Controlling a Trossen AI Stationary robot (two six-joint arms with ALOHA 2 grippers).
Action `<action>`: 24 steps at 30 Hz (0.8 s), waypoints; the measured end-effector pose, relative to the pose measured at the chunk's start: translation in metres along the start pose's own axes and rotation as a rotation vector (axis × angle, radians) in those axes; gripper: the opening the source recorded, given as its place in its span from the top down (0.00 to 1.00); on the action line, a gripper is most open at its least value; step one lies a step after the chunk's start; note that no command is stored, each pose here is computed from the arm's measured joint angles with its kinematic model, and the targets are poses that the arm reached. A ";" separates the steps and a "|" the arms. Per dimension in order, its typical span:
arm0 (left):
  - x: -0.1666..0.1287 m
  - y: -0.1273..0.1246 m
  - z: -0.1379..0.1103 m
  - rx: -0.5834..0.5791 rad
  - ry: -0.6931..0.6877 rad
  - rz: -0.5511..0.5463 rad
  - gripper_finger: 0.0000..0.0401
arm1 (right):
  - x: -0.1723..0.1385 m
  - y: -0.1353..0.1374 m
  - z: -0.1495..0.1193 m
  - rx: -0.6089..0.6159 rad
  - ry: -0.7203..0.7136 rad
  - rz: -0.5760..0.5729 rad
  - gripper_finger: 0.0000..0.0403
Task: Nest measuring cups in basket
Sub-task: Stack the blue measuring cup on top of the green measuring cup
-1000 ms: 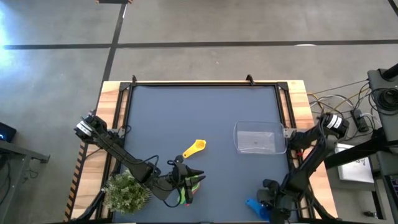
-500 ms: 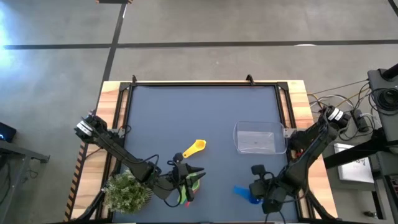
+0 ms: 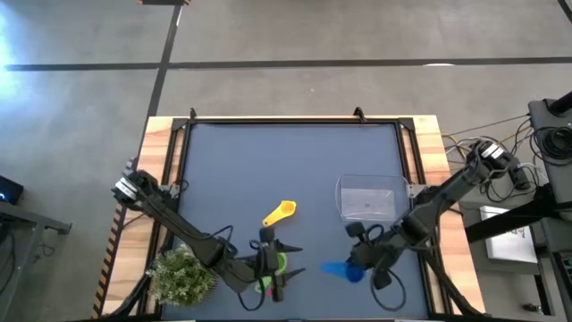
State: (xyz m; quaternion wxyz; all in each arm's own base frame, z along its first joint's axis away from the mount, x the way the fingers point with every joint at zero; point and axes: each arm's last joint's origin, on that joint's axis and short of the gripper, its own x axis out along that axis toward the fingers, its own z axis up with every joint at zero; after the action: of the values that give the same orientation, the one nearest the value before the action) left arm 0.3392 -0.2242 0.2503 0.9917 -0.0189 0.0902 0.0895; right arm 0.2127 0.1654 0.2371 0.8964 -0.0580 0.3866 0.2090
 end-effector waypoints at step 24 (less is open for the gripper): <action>0.096 -0.049 0.000 0.367 0.522 0.096 0.38 | 0.013 -0.032 0.000 0.014 0.005 0.028 0.98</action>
State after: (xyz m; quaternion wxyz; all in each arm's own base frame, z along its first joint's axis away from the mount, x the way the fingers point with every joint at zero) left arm 0.4412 -0.2555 0.2341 0.9165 0.1424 0.3570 0.1106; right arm 0.2347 0.1406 0.2258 0.8927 -0.0466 0.3912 0.2186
